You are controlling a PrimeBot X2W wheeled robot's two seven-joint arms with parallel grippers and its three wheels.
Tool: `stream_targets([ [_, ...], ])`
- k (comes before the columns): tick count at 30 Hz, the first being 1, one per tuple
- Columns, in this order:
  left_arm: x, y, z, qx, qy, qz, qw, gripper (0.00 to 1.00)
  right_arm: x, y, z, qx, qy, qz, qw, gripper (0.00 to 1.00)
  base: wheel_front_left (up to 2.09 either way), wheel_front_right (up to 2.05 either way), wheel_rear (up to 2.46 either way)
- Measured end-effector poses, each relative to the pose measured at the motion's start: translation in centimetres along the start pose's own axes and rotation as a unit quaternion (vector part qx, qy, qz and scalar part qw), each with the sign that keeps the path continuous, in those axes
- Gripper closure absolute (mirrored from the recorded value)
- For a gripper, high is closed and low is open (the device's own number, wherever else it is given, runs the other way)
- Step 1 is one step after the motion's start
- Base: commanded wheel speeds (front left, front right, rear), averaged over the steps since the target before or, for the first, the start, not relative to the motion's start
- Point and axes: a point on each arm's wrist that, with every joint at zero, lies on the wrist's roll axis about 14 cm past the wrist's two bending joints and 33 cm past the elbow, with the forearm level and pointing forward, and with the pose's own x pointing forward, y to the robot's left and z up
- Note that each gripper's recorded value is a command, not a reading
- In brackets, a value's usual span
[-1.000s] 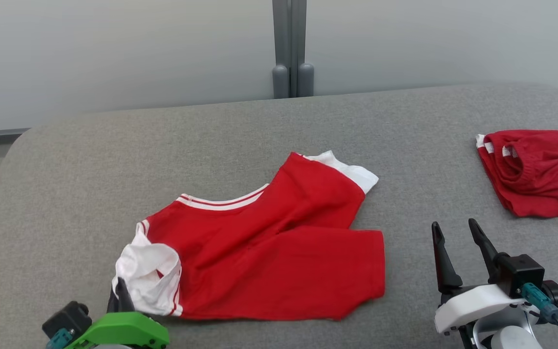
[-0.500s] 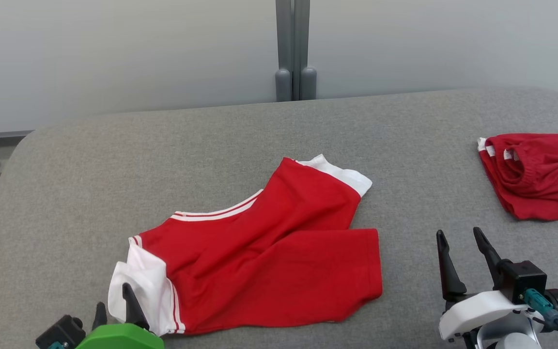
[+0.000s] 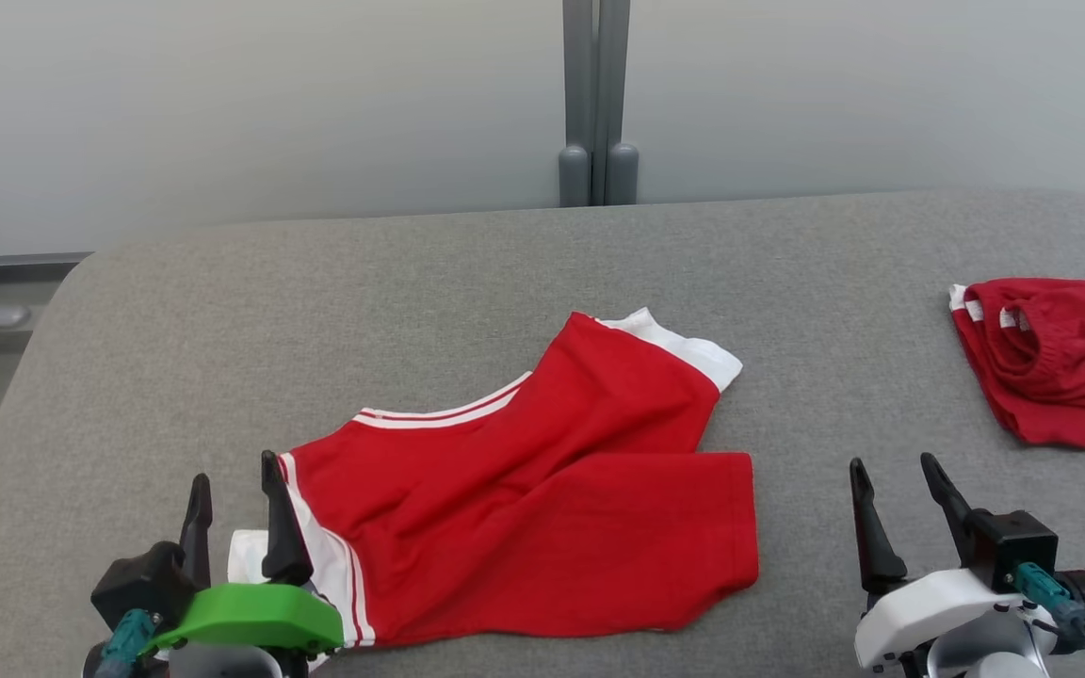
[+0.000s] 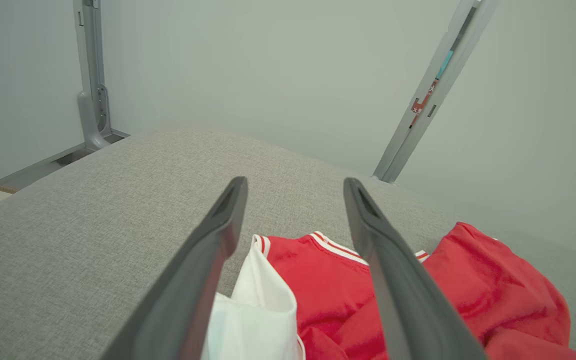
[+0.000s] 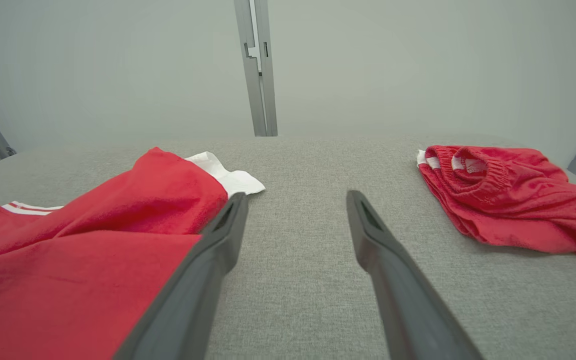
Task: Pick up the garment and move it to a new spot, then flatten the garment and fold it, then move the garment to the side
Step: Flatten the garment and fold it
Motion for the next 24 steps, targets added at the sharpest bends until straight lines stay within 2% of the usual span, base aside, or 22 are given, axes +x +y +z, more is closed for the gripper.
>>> stream_targets([
  [7,-1.4,-0.7,-0.6,-0.001,0.009,-0.008,1.000,0.00,1.3,2.1,-2.1,-0.010,0.060,0.034,0.998,0.00,0.00,0.00,0.00],
  [12,-2.0,-0.9,-1.4,-0.004,0.021,-0.008,1.000,0.00,2.9,4.0,-4.3,-0.013,0.123,0.064,0.990,0.00,0.00,0.00,0.00],
  [17,-1.9,-0.5,-1.4,-0.001,0.021,0.002,1.000,0.00,4.3,6.1,-7.1,-0.006,0.199,0.092,0.976,0.00,0.00,0.00,0.00],
  [22,-1.8,0.5,-1.3,-0.001,0.020,0.019,1.000,0.00,4.5,8.5,-10.5,0.023,0.282,0.119,0.952,0.00,0.00,0.00,0.00],
  [23,-1.8,0.7,-1.3,-0.001,0.020,0.022,1.000,0.00,4.7,8.8,-10.7,0.022,0.287,0.124,0.950,0.13,0.00,0.00,0.00],
  [24,-1.7,0.9,-1.2,0.000,0.020,0.025,0.999,0.00,5.1,9.1,-10.8,0.020,0.290,0.129,0.948,0.47,0.00,0.00,0.00],
])
